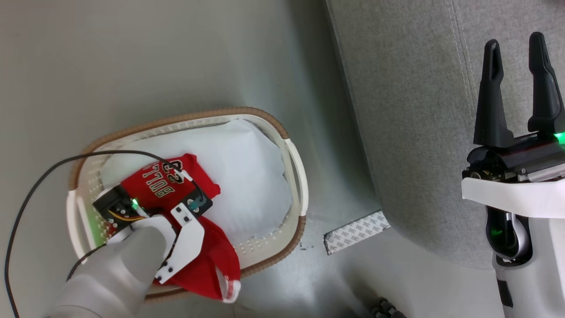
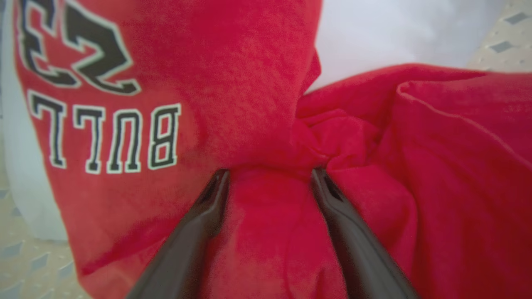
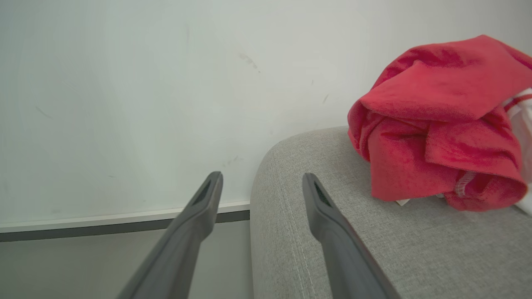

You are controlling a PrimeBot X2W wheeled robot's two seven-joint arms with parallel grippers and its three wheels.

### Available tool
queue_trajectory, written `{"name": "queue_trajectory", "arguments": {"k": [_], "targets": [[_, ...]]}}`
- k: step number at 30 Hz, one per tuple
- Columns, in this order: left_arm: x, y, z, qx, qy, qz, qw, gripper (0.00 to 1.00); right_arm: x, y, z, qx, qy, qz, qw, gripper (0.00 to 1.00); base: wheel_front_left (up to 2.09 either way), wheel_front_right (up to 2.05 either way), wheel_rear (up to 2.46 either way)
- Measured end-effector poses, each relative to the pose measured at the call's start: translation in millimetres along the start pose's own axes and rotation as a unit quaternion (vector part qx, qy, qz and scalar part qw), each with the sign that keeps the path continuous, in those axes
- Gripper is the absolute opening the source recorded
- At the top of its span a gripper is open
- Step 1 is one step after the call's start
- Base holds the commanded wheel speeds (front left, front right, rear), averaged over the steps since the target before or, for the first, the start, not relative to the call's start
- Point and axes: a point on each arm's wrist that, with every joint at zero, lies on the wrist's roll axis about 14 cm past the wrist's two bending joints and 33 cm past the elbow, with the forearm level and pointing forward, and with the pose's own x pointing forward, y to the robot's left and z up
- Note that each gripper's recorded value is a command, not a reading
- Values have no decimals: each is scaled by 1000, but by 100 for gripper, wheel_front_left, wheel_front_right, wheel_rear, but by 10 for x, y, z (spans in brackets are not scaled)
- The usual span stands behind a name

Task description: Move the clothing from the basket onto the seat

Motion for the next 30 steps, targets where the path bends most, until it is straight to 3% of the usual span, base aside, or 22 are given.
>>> {"name": "queue_trajectory", "arguments": {"k": [5, 7, 11, 30], "targets": [[107, -39, 20, 24, 6, -9, 1000, 95, -9, -65, -38, 0, 5, -8, 1000, 100, 0, 0, 0], [148, -44, 41, 27, 5, -12, 1000, 72, -15, -94, -62, -3, 9, -12, 1000, 100, 0, 0, 0], [199, -67, 16, 27, 13, -17, 999, 0, -26, -132, -93, -5, 13, -17, 1000, 100, 0, 0, 0], [-345, -148, 447, -27, -82, 4, 996, 0, -118, -54, 314, -3, -24, -12, 1000, 100, 0, 0, 0]]}}
